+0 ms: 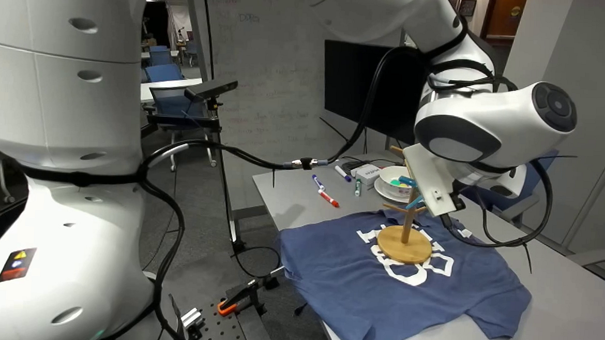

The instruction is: Hang the peg on the stand

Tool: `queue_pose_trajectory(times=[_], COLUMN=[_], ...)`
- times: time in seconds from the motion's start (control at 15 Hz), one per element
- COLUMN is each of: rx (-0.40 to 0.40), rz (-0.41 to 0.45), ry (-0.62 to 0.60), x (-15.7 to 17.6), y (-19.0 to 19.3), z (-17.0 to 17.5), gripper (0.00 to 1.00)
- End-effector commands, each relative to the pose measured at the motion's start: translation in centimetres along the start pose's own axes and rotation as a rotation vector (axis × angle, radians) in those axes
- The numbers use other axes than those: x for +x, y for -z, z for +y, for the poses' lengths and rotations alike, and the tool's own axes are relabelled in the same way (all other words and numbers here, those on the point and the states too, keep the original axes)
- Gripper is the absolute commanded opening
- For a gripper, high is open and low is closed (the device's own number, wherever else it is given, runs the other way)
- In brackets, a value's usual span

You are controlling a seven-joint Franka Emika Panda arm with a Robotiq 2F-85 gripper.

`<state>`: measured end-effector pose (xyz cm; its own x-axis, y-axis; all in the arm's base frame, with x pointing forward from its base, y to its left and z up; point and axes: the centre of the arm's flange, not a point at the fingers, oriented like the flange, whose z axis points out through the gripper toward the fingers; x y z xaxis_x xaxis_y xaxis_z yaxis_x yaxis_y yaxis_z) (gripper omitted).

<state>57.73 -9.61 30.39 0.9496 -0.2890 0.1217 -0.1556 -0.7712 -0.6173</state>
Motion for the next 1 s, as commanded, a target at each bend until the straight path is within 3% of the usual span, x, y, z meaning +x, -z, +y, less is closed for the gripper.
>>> queue_pose_trajectory(times=[0.0, 0.93], rx=[0.001, -0.019], rz=[0.000, -0.023], ry=[0.030, 0.025], x=[-1.9, 0.2], y=[0.5, -1.3], z=[-0.9, 0.7], gripper=[0.36, 0.36])
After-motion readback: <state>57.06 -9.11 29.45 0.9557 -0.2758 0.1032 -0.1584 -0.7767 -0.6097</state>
